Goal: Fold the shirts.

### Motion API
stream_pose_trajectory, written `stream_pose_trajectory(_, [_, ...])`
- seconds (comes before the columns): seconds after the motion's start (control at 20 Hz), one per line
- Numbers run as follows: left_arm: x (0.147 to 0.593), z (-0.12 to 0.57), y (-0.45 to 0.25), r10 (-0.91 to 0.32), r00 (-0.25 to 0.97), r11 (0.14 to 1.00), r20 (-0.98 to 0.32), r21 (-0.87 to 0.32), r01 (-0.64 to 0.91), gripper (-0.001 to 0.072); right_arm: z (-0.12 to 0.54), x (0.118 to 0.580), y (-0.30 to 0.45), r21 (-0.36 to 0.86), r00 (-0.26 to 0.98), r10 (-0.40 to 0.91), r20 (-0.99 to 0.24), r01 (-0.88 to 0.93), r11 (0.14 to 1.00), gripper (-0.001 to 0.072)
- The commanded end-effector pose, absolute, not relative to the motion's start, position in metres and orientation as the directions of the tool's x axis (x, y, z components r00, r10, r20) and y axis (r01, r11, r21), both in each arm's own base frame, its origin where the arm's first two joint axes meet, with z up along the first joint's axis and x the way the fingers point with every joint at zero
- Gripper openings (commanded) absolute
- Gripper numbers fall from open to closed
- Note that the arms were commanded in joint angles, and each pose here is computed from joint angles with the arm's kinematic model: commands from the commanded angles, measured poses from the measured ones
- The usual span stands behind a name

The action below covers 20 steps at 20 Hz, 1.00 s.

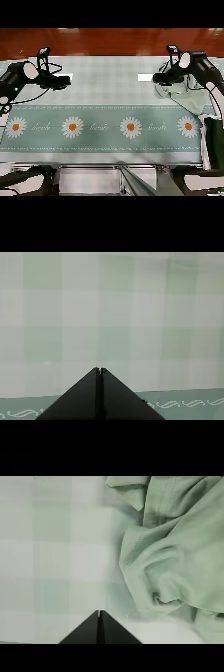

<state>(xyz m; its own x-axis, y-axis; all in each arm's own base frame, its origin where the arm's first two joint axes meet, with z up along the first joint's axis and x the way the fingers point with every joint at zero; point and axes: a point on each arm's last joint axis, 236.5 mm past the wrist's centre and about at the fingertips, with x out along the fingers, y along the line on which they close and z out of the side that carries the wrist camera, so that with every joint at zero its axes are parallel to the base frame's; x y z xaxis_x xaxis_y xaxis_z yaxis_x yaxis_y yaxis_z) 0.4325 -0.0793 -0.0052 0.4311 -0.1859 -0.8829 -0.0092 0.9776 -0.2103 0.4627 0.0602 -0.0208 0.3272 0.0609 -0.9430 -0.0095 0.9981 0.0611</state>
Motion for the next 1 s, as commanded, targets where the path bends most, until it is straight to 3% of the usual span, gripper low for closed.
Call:
stream_pose_trajectory(0.0, [0.432, -0.006, -0.079, -0.186, 0.430, 0.978, -0.884, -0.210, -0.009, 0.0017, -0.021, 0.463, 0.060, 0.062, 0.328, 0.061, -0.943, -0.009, 0.998, 0.0032])
stream_pose_trajectory(0.8, [0.432, -0.006, -0.079, -0.186, 0.430, 0.978, -0.883, -0.210, -0.009, 0.0017, -0.021, 0.463, 0.060, 0.062, 0.328, 0.061, -0.943, -0.009, 0.998, 0.0032])
stream_pose_trajectory(0.95, [0.434, -0.005, -0.079, -0.186, 0.436, 0.978, -0.881, -0.211, -0.009, 0.0017, -0.016, 0.474, 0.065, 0.082, 0.376, 0.079, -0.923, -0.008, 0.997, 0.0032])
